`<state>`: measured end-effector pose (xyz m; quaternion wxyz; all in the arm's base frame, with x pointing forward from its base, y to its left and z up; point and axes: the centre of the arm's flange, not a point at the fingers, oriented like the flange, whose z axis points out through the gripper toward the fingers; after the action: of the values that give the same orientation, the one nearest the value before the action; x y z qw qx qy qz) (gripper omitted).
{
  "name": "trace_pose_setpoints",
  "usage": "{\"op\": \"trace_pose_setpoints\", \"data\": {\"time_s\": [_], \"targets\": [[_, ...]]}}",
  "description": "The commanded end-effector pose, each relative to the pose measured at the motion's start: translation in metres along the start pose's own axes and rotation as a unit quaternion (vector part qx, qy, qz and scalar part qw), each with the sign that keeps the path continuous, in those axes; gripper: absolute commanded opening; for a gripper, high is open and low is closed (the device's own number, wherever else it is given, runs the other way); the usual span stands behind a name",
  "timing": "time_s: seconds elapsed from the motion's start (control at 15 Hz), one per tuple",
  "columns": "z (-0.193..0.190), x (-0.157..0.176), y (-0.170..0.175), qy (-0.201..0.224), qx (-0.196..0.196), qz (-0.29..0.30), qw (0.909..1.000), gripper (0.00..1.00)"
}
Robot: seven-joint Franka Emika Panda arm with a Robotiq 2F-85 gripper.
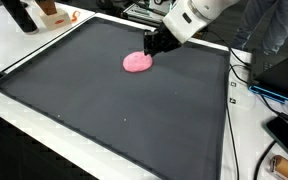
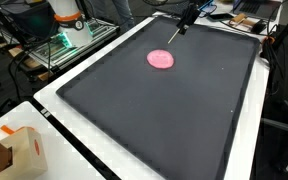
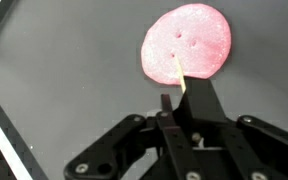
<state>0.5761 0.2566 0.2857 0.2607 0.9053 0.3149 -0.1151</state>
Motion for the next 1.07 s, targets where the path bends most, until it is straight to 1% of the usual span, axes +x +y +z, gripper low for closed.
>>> {"op": "trace_pose_setpoints", "data": {"time_s": [0.0, 0.2, 0.6, 1.0], "targets": [[0.002, -0.036, 0.012, 0.034, 0.035, 0.002, 0.9988, 0.06], [0.002, -0.055, 0.024, 0.063, 0.063, 0.010, 0.9960, 0.06], [0.005, -0.095, 0.047, 0.116, 0.120, 0.022, 0.9857, 0.06], [0.014, -0.127, 0.060, 0.150, 0.168, 0.030, 0.9738, 0.06]]}}
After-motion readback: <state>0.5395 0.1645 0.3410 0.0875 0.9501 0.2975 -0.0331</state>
